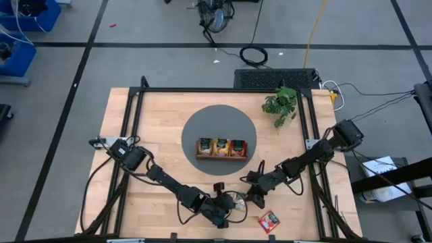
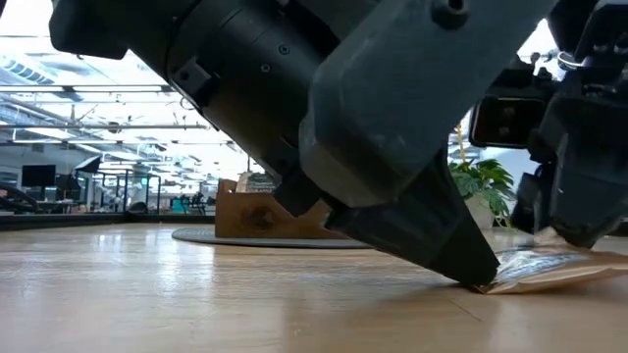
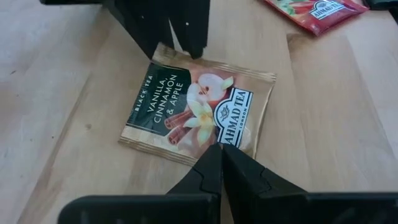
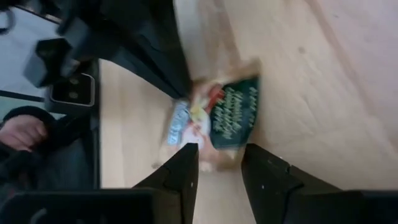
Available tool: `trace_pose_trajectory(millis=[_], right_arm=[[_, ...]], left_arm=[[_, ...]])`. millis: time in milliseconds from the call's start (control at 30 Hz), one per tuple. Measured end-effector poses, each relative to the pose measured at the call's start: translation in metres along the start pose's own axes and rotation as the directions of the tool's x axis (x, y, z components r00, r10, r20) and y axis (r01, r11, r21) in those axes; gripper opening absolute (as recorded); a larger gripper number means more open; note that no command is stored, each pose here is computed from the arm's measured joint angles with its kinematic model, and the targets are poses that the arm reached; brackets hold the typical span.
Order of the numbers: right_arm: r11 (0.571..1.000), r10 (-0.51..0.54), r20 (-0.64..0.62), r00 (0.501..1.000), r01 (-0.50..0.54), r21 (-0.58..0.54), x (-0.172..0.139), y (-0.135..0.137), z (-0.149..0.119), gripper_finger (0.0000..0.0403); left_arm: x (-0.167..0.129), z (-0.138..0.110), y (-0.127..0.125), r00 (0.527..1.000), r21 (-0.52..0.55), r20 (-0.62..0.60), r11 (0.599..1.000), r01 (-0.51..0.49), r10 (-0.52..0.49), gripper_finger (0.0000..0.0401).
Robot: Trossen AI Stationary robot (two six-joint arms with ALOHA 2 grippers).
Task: Pick & Place Tea
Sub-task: Put the brown tea bag into the left section of the wooden organizer
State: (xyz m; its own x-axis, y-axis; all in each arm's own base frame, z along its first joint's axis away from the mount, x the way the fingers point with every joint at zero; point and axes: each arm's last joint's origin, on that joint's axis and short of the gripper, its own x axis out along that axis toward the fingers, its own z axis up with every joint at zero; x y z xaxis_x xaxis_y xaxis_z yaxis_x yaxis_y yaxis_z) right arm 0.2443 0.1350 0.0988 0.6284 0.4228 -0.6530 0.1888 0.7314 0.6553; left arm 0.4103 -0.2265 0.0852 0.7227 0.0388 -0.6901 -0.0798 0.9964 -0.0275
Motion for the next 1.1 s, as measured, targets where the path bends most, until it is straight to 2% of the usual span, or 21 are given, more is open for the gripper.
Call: trace_pose_trajectory(millis=[333, 433, 633, 800, 1000, 1100], right_arm=[[0.999, 0.032, 0.049, 0.998, -0.03, -0.038, 0.003, 0.001, 0.004, 0.0091], [0.996, 0.015, 0.035, 0.999, -0.012, -0.091, 0.003, -0.001, 0.002, 0.0073], [0.978, 0.008, 0.033, 0.999, 0.0, -0.21, 0.004, -0.002, 0.001, 0.0007], [0.969, 0.006, 0.031, 0.999, 0.002, -0.249, 0.004, -0.002, 0.001, 0.0006], [0.94, 0.037, 0.057, 0.998, -0.016, -0.34, -0.005, 0.003, 0.007, 0.0002], [0.92, 0.073, 0.089, 0.993, -0.033, -0.392, -0.012, 0.01, 0.013, 0.0001]], left_arm=[[0.001, 0.001, 0.001, 1.0, 0.005, 0.024, 1.0, -0.019, 0.019, 0.0023], [0.001, 0.001, 0.001, 0.999, 0.016, 0.03, 0.999, -0.031, 0.03, 0.0024], [0.0, 0.001, -0.001, 0.999, 0.052, 0.042, 0.998, -0.031, 0.029, 0.0024], [-0.003, 0.001, -0.007, 0.998, 0.107, 0.058, 0.994, -0.023, 0.017, 0.0024], [-0.033, 0.005, -0.019, 0.994, 0.106, -0.051, 0.99, 0.098, -0.093, 0.0024], [-0.055, 0.005, -0.029, 0.994, 0.127, -0.067, 0.987, 0.095, -0.087, 0.0024]])
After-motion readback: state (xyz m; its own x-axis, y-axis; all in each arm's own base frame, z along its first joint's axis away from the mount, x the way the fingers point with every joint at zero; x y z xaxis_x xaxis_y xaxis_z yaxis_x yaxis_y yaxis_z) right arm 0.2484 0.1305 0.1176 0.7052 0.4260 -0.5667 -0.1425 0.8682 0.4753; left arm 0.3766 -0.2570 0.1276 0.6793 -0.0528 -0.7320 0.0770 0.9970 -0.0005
